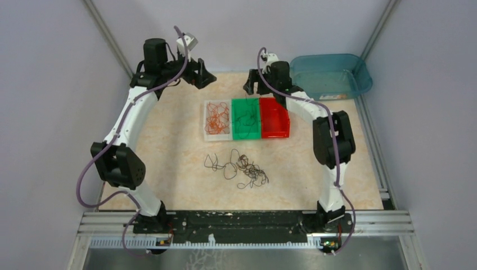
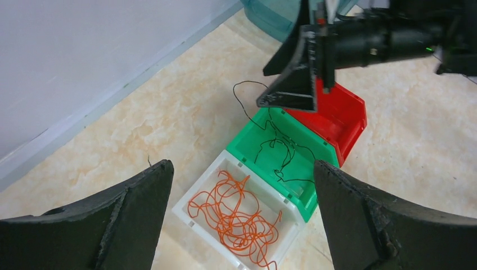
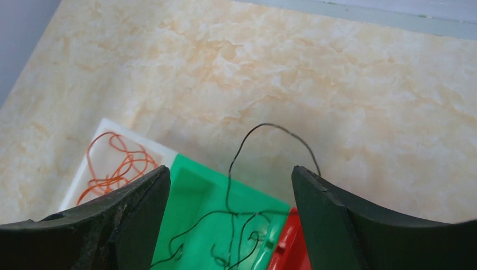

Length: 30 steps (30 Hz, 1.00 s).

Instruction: Untangle the cables

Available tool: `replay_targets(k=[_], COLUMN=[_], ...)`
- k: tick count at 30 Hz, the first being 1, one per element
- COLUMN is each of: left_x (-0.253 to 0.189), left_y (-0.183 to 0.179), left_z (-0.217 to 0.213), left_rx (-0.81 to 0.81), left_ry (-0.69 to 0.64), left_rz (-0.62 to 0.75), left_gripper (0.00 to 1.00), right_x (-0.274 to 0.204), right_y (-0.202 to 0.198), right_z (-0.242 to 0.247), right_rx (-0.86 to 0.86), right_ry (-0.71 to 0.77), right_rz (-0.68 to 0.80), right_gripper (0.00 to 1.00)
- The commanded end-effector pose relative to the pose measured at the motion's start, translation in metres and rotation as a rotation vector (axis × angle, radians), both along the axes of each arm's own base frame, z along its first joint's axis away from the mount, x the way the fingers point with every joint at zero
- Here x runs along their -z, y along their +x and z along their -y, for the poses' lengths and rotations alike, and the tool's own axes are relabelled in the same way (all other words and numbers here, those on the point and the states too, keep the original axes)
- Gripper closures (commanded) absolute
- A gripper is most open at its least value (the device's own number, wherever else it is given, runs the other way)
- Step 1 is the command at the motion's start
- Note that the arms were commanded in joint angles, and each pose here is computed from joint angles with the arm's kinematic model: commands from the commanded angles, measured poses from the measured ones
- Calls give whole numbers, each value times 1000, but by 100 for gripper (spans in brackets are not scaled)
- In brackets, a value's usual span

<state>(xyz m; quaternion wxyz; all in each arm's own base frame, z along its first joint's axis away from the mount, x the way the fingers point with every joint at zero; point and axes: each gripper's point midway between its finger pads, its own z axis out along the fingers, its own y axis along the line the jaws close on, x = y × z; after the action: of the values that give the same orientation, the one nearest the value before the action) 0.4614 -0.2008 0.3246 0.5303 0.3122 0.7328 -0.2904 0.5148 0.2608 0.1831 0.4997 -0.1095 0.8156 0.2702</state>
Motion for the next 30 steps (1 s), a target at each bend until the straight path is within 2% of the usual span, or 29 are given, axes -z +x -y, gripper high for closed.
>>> replay_targets(k=[1,5,8,16,23,30], left_x=[-10,-10,-13,-13,-15,-20], left_y=[-16,-19,-22,-27,-29,-27], left_z=[-10,-13,-12,-9,-8,-12], left_rx=[38,51,66,84,87,63], left_ry=[23,25,14,-15,-22,-28], left_rz=[28,18,29,27,36,55], left_gripper=[1,1,1,1,1,1], right_x=[-12,-9,7,32,31,29], right_y=[31,43,51,55,47,33], right_z=[-5,-4,1,8,1,-8], right_rx=[-101,-127,-138,-250,-353,-420], right_ry=[-40,-76,-76,117,205,287], right_rz=[51,87,42,-69,-94,-102], right_gripper=[20,19,19,18,19,35])
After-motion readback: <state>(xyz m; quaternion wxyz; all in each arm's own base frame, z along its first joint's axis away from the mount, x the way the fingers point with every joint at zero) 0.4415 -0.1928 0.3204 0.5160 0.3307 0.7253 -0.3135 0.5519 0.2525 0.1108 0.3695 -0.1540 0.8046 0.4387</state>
